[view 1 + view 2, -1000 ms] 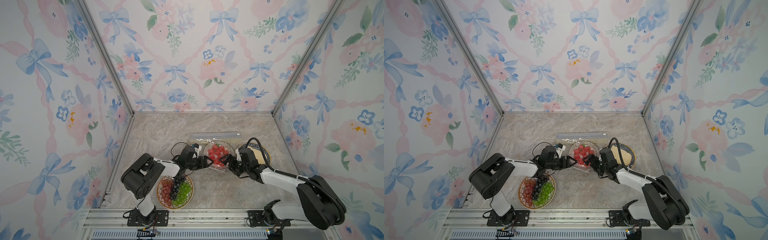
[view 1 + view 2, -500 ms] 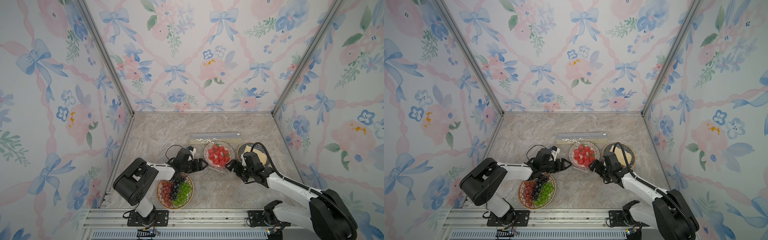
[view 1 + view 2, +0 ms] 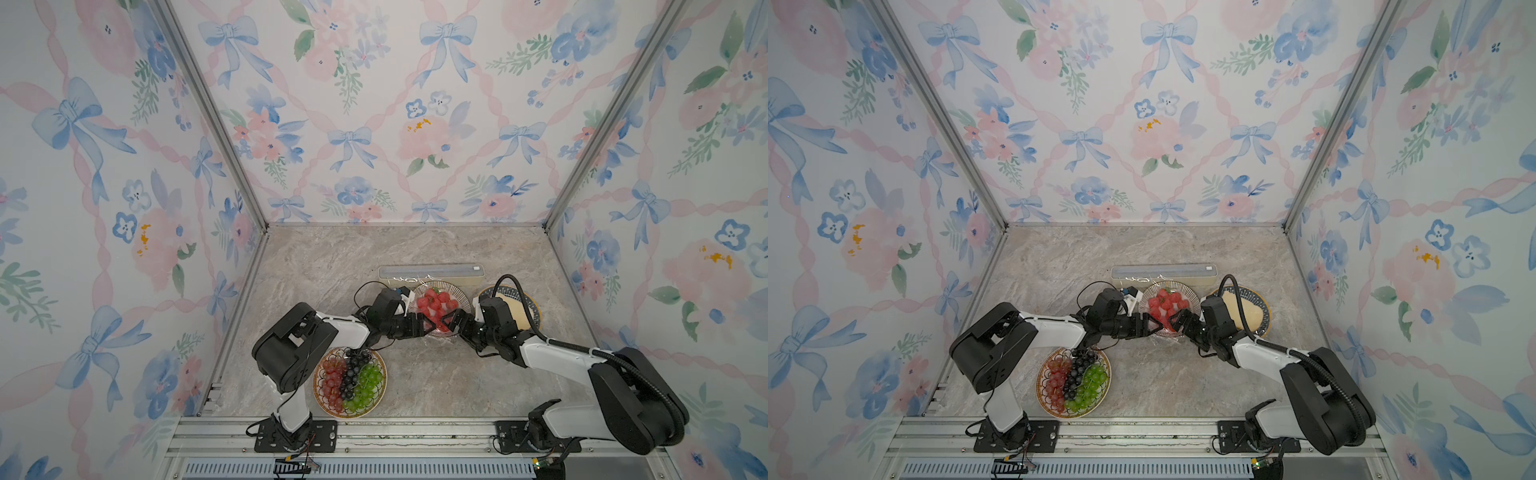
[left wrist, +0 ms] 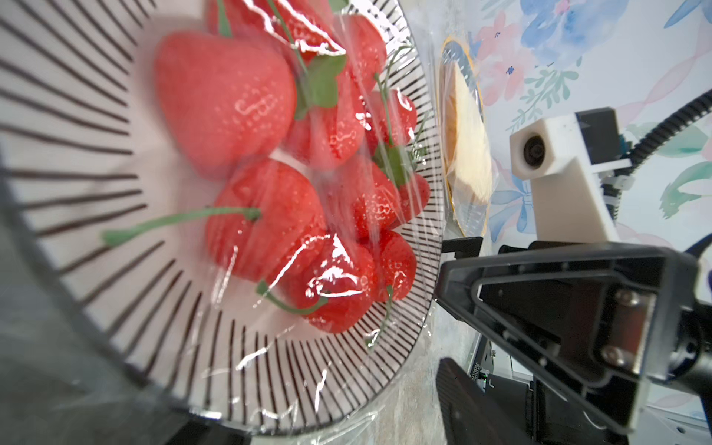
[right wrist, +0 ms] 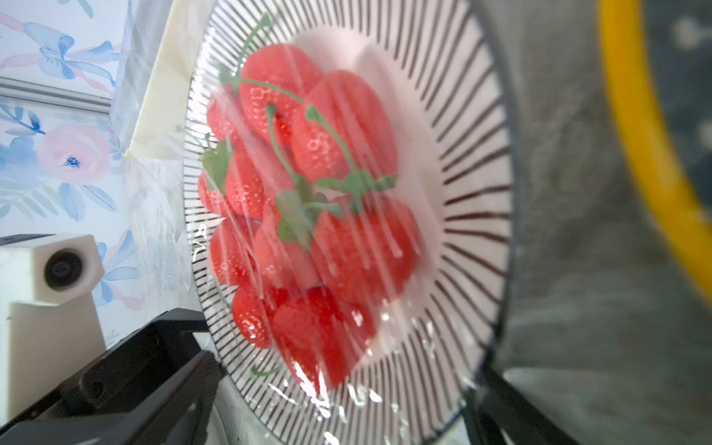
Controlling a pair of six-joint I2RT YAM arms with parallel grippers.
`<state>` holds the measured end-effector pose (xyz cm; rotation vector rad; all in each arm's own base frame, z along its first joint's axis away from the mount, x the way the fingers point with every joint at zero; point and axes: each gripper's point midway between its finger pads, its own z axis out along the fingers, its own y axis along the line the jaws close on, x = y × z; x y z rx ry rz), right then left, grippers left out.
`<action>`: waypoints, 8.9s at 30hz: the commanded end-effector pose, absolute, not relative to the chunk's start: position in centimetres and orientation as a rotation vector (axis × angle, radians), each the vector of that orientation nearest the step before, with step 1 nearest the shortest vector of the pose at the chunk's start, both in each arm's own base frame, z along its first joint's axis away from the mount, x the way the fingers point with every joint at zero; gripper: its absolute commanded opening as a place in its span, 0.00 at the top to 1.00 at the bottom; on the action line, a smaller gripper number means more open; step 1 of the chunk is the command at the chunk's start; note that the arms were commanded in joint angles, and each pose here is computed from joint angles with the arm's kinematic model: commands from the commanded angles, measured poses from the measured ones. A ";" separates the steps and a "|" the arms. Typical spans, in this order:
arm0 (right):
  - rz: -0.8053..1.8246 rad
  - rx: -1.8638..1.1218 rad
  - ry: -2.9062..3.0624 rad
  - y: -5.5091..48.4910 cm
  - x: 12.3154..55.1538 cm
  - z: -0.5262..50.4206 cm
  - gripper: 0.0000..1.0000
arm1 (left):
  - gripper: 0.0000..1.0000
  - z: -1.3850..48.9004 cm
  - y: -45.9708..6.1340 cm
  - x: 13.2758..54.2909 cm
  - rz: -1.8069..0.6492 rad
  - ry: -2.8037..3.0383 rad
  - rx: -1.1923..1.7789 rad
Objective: Wrap the plate with plastic wrap
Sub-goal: Cover the plate with plastic wrap, then tear off the plastic wrap from the plastic wrap cutting box.
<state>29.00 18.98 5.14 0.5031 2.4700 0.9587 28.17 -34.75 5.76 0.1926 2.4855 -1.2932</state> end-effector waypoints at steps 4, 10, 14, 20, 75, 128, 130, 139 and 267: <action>1.064 0.521 2.380 20.1 31.0 6.9 0.02 | 0.25 6.4 -35.2 29.4 -1.295 2.433 0.203; 1.000 0.533 2.426 18.5 29.4 6.5 0.03 | 0.21 6.2 -32.5 30.3 -1.208 2.417 0.121; 0.892 0.546 2.553 16.7 27.0 5.1 0.03 | 0.20 6.0 -30.7 30.4 -1.188 2.419 0.080; 0.820 0.539 2.591 14.5 26.1 5.1 0.03 | 0.21 4.8 -29.1 29.6 -1.171 2.454 0.055; 1.109 0.796 2.369 19.0 26.2 7.1 0.03 | 0.89 4.1 -35.4 29.3 -1.394 2.434 0.084; 0.937 0.794 2.357 14.1 30.1 6.6 0.03 | 0.40 5.1 -36.7 29.2 -1.425 2.417 0.158; 0.956 0.778 2.349 14.6 30.7 7.0 0.03 | 0.40 5.1 -36.7 29.2 -1.426 2.416 0.160; 0.856 0.723 2.407 14.5 31.3 7.6 0.03 | 0.35 6.0 -33.6 26.9 -1.386 2.416 0.110; 0.292 0.324 2.740 2.9 44.7 4.1 0.44 | 0.10 7.4 -48.6 49.9 -0.373 1.956 0.910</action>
